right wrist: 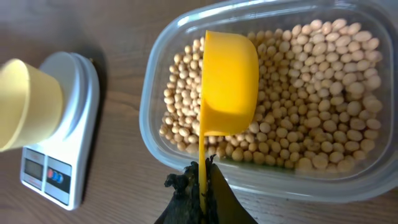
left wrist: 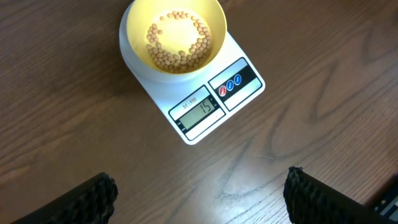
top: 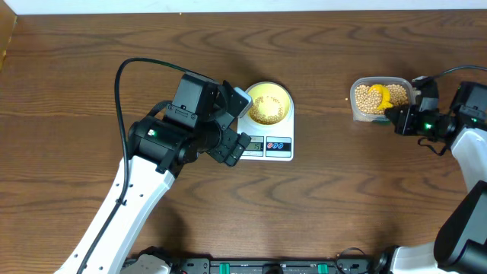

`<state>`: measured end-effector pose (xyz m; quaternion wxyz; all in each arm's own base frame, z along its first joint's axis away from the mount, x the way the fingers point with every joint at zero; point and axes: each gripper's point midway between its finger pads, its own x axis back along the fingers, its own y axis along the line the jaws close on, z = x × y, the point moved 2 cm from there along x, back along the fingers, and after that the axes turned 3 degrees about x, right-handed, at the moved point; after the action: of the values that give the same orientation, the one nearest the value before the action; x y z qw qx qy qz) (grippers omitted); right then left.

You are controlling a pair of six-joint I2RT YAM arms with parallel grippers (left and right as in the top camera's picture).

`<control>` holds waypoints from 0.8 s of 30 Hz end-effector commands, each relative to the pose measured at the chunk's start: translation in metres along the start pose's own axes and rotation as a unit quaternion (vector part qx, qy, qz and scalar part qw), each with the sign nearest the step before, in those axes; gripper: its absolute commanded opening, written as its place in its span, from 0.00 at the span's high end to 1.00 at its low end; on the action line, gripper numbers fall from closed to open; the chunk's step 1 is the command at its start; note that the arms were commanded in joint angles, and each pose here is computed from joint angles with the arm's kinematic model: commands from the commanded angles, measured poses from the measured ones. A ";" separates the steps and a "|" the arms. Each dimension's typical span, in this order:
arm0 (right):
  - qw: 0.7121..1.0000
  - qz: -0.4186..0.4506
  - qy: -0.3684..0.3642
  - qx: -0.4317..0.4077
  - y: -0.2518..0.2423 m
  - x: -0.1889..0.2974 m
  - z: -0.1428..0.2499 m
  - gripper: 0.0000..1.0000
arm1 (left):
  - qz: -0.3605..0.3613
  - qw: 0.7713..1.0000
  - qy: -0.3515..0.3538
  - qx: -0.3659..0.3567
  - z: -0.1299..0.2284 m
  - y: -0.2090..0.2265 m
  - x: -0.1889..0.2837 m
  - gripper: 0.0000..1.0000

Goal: Scoop item into bowl and weigh 50g on scale
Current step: 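Scoop soybeans again from the tub with the right gripper, then carry the filled scoop with the right gripper over the yellow bowl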

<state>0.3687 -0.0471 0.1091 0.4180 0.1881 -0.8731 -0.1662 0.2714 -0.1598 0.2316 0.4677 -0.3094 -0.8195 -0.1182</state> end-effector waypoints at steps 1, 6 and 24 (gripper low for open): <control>0.998 -0.047 -0.009 -0.033 0.005 -0.001 0.001 0.99 | 0.001 1.000 -0.001 -0.007 0.001 0.000 0.002 0.12; 0.996 -0.058 -0.015 -0.066 -0.003 0.001 0.003 0.99 | 0.001 1.000 -0.001 -0.007 0.001 0.000 0.002 0.12; 0.980 -0.150 -0.066 -0.113 0.004 0.024 -0.010 0.99 | 0.001 1.000 -0.001 -0.007 0.001 0.000 0.002 0.12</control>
<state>0.3629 -0.0639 0.1216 0.3678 0.2258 -0.8484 -0.3064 0.2714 -0.1598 0.2316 0.4677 -0.3095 -0.8195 -0.1184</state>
